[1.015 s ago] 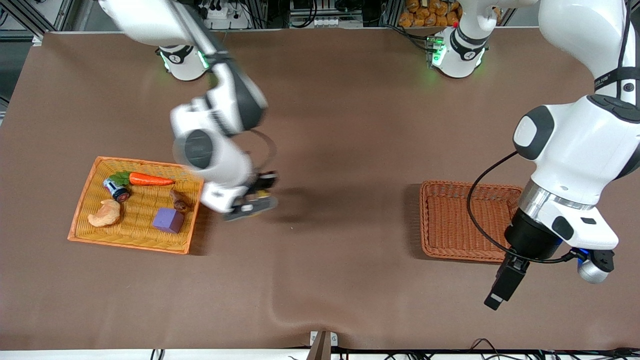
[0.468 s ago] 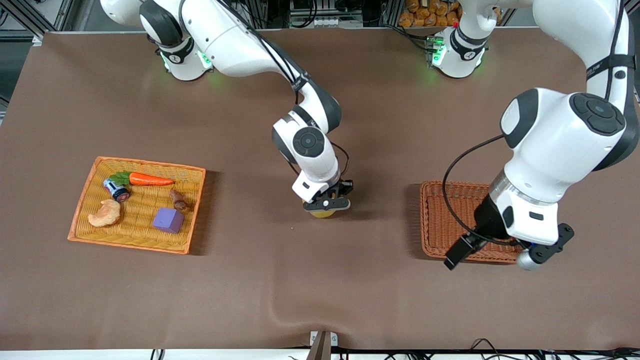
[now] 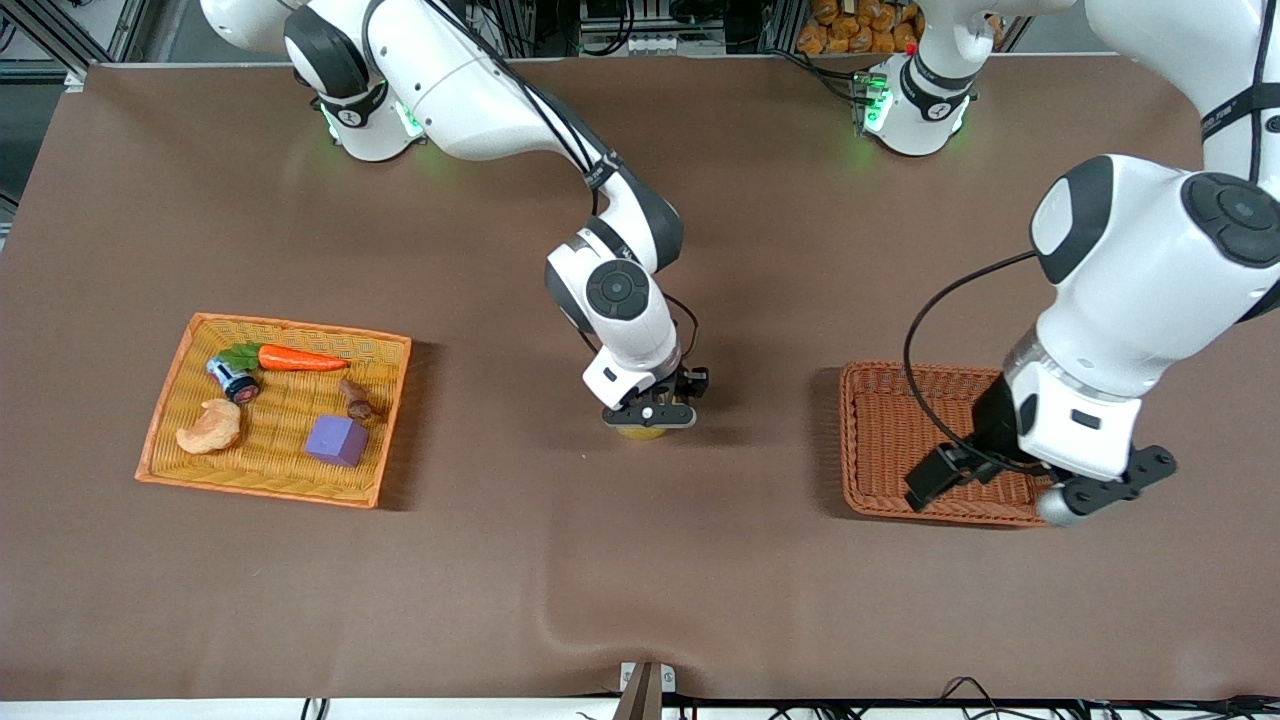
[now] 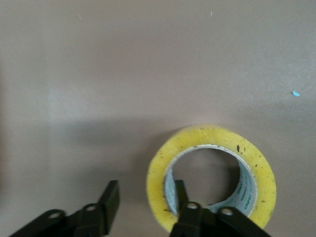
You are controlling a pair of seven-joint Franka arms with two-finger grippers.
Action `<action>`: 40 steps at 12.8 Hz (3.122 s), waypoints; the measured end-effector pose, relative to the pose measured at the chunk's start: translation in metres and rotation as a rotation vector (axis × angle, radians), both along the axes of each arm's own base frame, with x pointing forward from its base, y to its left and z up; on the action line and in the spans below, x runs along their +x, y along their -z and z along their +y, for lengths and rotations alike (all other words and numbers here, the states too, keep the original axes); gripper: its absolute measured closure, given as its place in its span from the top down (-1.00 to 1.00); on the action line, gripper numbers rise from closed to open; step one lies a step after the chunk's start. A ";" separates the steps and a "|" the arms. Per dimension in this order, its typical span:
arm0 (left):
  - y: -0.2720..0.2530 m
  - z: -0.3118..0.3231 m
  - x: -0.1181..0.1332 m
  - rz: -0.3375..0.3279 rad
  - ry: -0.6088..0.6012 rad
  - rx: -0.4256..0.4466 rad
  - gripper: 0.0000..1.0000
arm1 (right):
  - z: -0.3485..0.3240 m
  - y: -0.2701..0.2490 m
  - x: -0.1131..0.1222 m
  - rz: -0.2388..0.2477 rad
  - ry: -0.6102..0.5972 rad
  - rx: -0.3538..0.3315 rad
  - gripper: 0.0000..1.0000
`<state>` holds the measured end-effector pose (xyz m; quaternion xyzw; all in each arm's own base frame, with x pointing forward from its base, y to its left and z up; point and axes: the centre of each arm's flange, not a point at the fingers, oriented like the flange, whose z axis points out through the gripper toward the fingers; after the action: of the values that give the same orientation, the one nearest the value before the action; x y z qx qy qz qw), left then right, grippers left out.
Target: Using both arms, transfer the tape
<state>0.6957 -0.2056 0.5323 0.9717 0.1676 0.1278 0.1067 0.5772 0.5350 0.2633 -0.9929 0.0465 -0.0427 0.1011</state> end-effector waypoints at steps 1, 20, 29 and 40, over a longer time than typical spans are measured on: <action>0.007 -0.015 -0.010 0.057 0.038 0.011 1.00 | -0.008 -0.019 0.009 -0.010 0.019 0.007 0.44; 0.300 -0.269 -0.115 0.357 0.215 0.063 1.00 | -0.579 -0.357 -0.019 0.113 -0.043 -0.146 1.00; 0.338 -0.274 -0.122 0.382 0.045 0.080 -0.30 | -0.615 -0.384 -0.049 0.116 -0.144 -0.204 1.00; 0.124 -0.191 -0.060 0.243 -0.084 0.014 -0.56 | -0.595 -0.365 -0.048 0.158 -0.154 -0.231 1.00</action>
<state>0.6356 -0.3962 0.4084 0.9728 0.2191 0.0146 0.0731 0.5290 -0.0596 0.6280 -0.9988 -0.0274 0.0383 -0.0149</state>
